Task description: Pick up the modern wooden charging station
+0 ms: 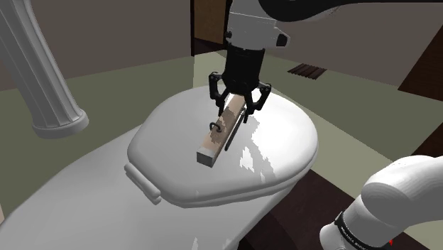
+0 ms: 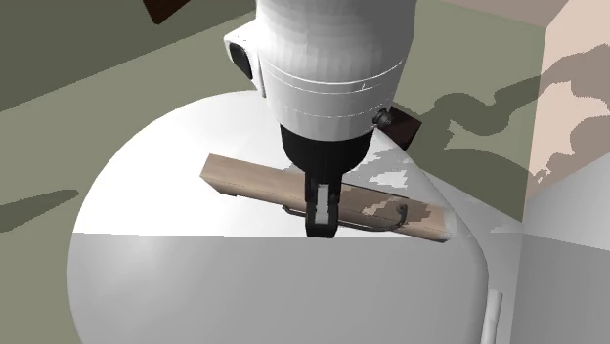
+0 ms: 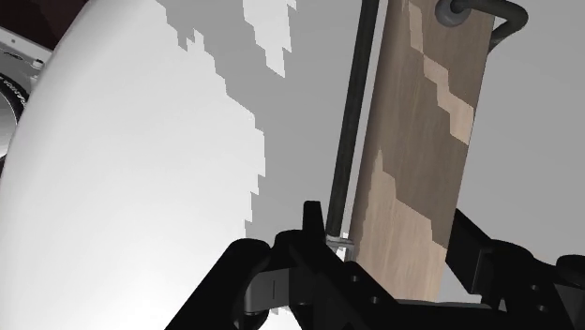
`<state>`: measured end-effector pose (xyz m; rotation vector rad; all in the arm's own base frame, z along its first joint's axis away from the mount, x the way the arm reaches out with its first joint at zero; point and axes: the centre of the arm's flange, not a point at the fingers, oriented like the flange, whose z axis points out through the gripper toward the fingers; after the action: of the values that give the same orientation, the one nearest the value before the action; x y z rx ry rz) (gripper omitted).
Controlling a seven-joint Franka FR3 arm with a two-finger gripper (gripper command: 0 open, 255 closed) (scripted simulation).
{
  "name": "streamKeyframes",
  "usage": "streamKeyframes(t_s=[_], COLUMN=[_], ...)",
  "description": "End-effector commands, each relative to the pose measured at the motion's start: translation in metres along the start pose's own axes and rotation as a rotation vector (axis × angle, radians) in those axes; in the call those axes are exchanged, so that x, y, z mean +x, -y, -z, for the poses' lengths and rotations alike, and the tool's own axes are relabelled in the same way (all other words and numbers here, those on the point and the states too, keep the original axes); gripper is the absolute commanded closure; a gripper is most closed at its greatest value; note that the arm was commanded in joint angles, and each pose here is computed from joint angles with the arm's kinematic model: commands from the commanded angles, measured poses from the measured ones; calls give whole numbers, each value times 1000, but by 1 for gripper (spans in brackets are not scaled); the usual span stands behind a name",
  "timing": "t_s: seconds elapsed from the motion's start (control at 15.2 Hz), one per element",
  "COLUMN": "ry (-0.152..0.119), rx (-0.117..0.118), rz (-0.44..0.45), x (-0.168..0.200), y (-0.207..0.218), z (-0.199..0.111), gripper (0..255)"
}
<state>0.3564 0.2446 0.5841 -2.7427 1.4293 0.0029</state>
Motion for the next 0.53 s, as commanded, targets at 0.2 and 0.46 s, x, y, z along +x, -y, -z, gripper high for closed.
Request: streamKeyframes(t_s=[0.2,0.46], ry=[0,0], rx=[0,0], rz=[0,0], x=[-1,-2], y=[1,2], z=[26,47], gripper=[255,255])
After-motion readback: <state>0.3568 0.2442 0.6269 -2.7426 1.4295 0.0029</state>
